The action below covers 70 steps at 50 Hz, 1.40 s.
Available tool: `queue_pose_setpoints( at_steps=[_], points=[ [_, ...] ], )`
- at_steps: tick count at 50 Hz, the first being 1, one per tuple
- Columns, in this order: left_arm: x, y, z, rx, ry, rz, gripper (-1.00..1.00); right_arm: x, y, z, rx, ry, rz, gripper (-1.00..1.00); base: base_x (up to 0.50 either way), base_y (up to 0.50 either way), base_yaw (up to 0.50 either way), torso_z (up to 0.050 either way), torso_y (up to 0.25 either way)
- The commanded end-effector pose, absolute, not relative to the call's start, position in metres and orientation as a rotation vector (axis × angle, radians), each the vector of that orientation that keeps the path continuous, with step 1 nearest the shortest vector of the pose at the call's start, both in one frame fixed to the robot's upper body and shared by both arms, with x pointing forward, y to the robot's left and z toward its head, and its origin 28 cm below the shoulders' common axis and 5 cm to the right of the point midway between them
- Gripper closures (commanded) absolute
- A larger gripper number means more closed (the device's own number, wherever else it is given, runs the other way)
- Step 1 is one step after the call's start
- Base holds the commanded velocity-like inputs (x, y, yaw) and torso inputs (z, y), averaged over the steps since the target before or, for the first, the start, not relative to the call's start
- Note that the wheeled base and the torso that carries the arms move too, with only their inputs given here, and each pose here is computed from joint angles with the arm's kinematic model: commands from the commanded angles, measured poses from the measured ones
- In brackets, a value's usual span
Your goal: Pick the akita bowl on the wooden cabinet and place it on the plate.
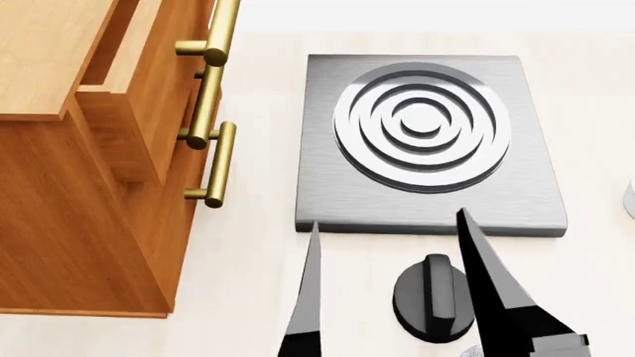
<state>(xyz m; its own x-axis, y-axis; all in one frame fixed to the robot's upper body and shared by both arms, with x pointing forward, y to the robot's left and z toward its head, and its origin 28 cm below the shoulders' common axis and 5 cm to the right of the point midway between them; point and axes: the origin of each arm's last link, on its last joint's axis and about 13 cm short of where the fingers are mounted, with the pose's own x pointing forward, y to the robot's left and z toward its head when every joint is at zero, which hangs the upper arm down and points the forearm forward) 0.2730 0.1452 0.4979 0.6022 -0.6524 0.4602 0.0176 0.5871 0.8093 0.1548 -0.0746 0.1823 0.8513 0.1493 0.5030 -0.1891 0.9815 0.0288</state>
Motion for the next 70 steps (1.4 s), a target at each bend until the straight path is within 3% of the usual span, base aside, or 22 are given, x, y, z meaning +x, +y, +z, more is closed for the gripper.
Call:
queue_pose_setpoints(
  at_steps=[1,36,70],
  points=[
    [0.266,0.146,0.494,0.850,-0.873,-0.436,1.00,0.152,-0.071,0.197,0.065,-0.556,0.204,-1.00,0.00,0.00,0.00,0.000,0.000],
    [0.237,0.147,0.446,0.853,-0.870,-0.533,1.00,0.148,-0.071,0.209,0.055,-0.589,0.208,-1.00,0.00,0.00,0.00,0.000,0.000],
    [0.252,0.158,0.406,0.808,-0.804,-0.553,1.00,0.140,-0.076,0.210,0.061,-0.610,0.170,-1.00,0.00,0.00,0.00,0.000,0.001]
  ],
)
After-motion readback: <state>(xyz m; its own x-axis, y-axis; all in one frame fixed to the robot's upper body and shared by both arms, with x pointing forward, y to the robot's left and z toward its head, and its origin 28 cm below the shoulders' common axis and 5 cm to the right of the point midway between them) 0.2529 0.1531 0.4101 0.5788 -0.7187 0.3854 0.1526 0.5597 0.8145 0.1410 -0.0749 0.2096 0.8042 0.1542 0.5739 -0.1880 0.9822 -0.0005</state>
